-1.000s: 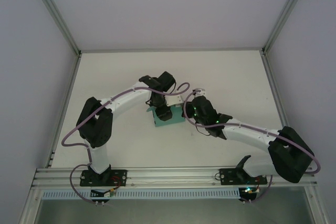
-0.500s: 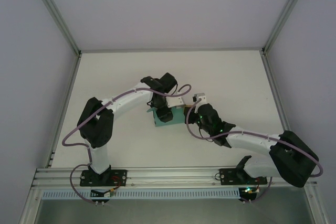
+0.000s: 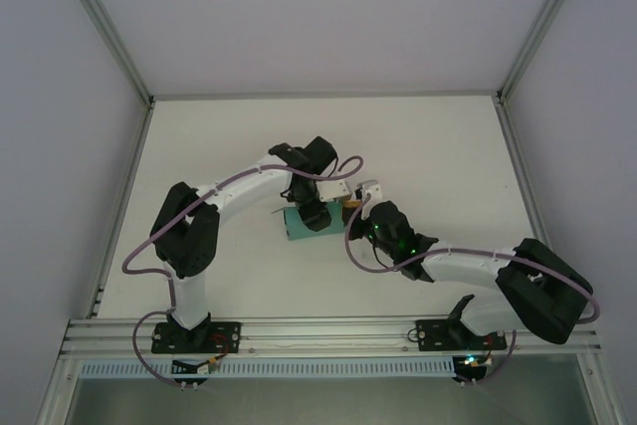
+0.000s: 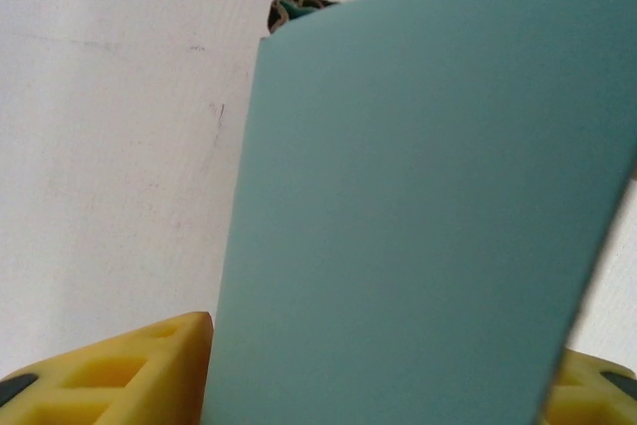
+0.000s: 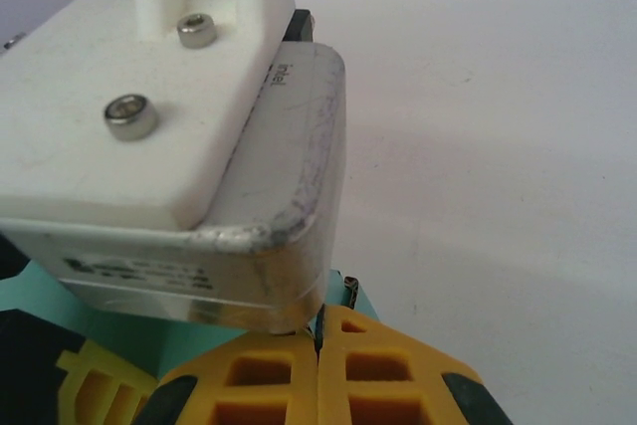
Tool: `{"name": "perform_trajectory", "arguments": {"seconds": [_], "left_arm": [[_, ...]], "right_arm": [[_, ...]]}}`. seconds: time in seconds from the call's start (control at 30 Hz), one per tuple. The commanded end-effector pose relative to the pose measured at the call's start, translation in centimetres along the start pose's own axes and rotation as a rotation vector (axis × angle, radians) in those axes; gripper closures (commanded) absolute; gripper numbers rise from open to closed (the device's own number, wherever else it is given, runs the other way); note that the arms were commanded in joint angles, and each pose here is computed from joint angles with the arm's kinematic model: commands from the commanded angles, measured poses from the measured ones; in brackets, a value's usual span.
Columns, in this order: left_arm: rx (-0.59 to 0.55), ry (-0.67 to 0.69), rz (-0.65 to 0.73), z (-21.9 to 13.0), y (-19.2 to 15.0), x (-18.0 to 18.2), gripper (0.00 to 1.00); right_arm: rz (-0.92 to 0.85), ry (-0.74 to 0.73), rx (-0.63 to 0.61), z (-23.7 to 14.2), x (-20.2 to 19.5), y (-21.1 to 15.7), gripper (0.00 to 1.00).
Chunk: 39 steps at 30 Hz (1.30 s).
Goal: Assemble paper box
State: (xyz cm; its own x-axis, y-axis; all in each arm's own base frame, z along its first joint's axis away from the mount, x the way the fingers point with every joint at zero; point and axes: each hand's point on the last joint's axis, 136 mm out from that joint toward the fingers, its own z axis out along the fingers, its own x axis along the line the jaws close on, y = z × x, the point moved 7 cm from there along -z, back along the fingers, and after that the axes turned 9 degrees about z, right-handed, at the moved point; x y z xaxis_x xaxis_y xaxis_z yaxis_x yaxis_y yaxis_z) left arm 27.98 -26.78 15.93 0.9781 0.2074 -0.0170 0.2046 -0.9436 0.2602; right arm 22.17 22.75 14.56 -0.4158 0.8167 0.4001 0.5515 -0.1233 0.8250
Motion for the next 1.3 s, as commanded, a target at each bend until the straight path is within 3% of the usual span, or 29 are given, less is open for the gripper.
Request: {"name": "perform_trajectory", "arguments": {"seconds": [0.0, 0.23, 0.27, 0.3, 0.33, 0.6, 0.87, 1.0, 1.13, 1.2, 1.27], "left_arm": [[-0.126, 0.038, 0.010, -0.2, 2.5, 1.0, 0.43], [-0.168, 0.063, 0.013, -1.9, 2.9, 0.9, 0.32], [-0.172, 0.064, 0.014, -2.1, 2.9, 0.8, 0.25], [-0.174, 0.063, 0.019, -2.1, 2.7, 0.7, 0.00], [-0.174, 0.064, 0.022, -2.2, 2.6, 0.6, 0.00], [-0.259, 0.099, -0.024, -4.7, 1.4, 0.8, 0.00], [-0.363, 0.226, -0.087, -8.8, -1.6, 0.4, 0.00], [-0.432, 0.314, -0.263, -11.3, -4.0, 0.7, 0.00], [-0.466, 0.367, -0.443, -12.4, -7.2, -1.1, 0.00], [-0.457, 0.395, -0.554, -12.4, -9.2, -2.2, 0.06], [-0.433, 0.408, -0.675, -12.0, -11.0, -3.1, 0.27]], "right_arm": [[-0.084, -0.033, 0.435, -1.3, -2.1, -8.8, 1.00], [-0.078, -0.098, 0.407, -0.4, -1.8, -7.3, 1.00], [-0.071, -0.112, 0.403, -0.4, -1.7, -7.0, 1.00], [-0.062, -0.114, 0.397, -0.4, -1.6, -6.8, 1.00], [-0.060, -0.109, 0.392, -0.4, -1.5, -6.6, 1.00], [-0.063, -0.115, 0.370, -0.8, -1.1, -5.5, 1.00], [-0.058, -0.137, 0.372, -0.5, -1.0, -5.2, 1.00], [-0.057, -0.146, 0.381, -0.5, -0.8, -5.0, 1.00], [-0.052, -0.174, 0.393, -0.5, -0.7, -4.7, 1.00], [-0.046, -0.180, 0.402, -0.5, -0.5, -4.5, 1.00], [-0.042, -0.182, 0.414, -0.4, -0.3, -4.3, 1.00]]}}
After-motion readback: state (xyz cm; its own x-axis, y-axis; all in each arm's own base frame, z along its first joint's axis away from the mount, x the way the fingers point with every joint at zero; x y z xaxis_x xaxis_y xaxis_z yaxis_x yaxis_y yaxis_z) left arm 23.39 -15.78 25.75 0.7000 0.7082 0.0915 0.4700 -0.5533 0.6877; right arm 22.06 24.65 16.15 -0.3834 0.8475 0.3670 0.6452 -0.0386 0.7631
